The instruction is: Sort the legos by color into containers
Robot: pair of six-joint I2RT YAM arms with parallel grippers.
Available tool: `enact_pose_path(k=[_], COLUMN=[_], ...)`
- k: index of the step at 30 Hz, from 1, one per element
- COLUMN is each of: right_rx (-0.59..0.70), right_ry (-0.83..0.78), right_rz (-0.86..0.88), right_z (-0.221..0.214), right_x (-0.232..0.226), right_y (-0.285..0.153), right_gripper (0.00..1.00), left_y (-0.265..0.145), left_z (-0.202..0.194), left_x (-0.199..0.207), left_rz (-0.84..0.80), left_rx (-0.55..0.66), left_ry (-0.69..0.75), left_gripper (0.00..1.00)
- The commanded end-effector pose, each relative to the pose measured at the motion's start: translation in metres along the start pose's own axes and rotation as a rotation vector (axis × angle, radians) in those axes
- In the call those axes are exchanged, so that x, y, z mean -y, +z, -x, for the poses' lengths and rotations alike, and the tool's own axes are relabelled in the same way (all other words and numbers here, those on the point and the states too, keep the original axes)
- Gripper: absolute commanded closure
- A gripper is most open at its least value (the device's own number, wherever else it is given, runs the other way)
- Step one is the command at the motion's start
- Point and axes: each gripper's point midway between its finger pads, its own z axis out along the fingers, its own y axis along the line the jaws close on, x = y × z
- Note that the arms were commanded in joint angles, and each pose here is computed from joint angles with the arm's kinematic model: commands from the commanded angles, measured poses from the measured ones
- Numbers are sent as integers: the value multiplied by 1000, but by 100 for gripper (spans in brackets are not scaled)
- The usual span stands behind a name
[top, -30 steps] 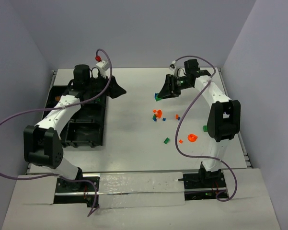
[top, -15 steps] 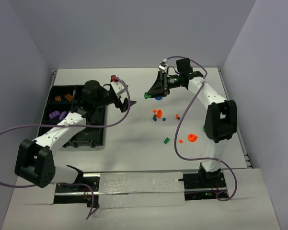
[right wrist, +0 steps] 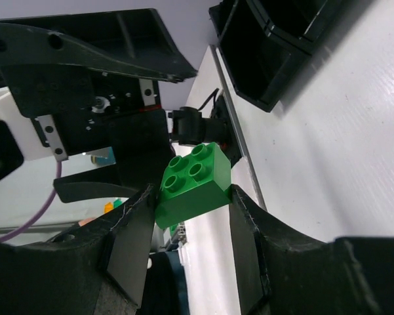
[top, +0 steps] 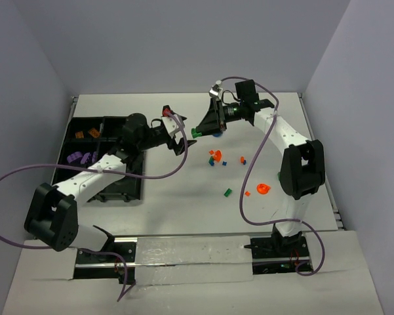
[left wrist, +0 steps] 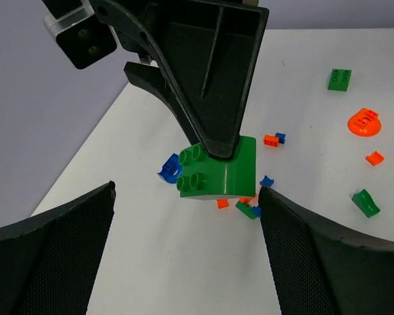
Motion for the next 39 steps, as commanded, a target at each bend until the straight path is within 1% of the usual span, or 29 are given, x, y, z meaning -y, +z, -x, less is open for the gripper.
enact_pose_path(k=[1, 5, 8, 9, 11, 12, 13, 14, 16, 17, 18, 20, 21, 22, 23, 24, 25, 27, 28, 29, 31, 32, 33, 34, 36, 39], right_rx=[-11, -22, -29, -31, -33, -34, -35, -38, -43, -43, -46, -47, -49, -47, -39, -24, -1, 65, 88, 98, 126, 152, 172, 194, 219, 219], right_ry=[-78, -72, -58, -54, -54, -54, -50, -50, -54, -55, -53, -49, -44, -42, -38, -37, -38, -73, -45, -158, -195, -201, -189, -174, -182, -186], right_rz=[61, 79, 87, 89, 95, 97, 98, 101, 107, 108, 111, 111, 113, 110, 102, 88, 72, -8, -80, -98, -364, -410, -433, -462, -556, -712], right_z=[-5, -6, -8, -8, -7, -7, -7, -8, -8, -8, -8, -8, -8, -7, -6, -3, 1, 15, 16, 22, 25, 28, 28, 28, 22, 9], right_x=[-33, -35, -34, -33, -33, -34, -34, -34, -35, -36, -36, -36, -35, -35, -33, -31, -27, -12, 0, -1, 44, 54, 60, 66, 83, 104], right_y=[-3, -2, -1, -1, -1, -1, 0, 0, 1, 1, 2, 2, 3, 3, 2, -1, -7, -21, -35, -38, -71, -89, -99, -111, -142, -173], right_gripper=[70, 70, 70, 70, 70, 70, 70, 70, 70, 70, 69, 65, 60, 41, 29, 12, 0, 0, 0, 0, 0, 0, 0, 0, 0, 1], left_y=[10, 14, 16, 16, 17, 17, 18, 18, 18, 18, 18, 18, 18, 18, 16, 13, 9, -4, -10, -16, -39, -52, -63, -71, -103, -136], left_z=[33, 34, 40, 40, 43, 43, 43, 44, 44, 44, 45, 46, 46, 46, 47, 43, 40, 34, 31, 32, 15, 11, 2, 2, -13, -30], left_x=[-6, -7, -8, -7, -5, -4, -2, -1, 3, 3, 5, 5, 4, 4, 3, 1, 0, -7, -11, -19, -39, -59, -67, -79, -112, -144], left_rz=[-11, -10, -5, -7, -16, -21, -24, -28, -36, -37, -40, -39, -37, -34, -28, -13, 0, 30, 49, 72, 136, 188, 215, 249, 349, 466], left_rx=[87, 89, 99, 99, 98, 97, 95, 96, 94, 93, 96, 95, 93, 89, 85, 67, 50, 19, 5, 2, -82, -101, -136, -138, -181, -243], left_ry=[74, 72, 75, 74, 81, 82, 83, 85, 95, 100, 104, 104, 102, 100, 98, 90, 83, 56, 34, 32, -72, -97, -150, -153, -231, -291], left_gripper=[7, 13, 21, 25, 38, 40, 47, 53, 60, 60, 66, 74, 78, 86, 94, 98, 100, 100, 100, 100, 100, 100, 100, 100, 100, 100])
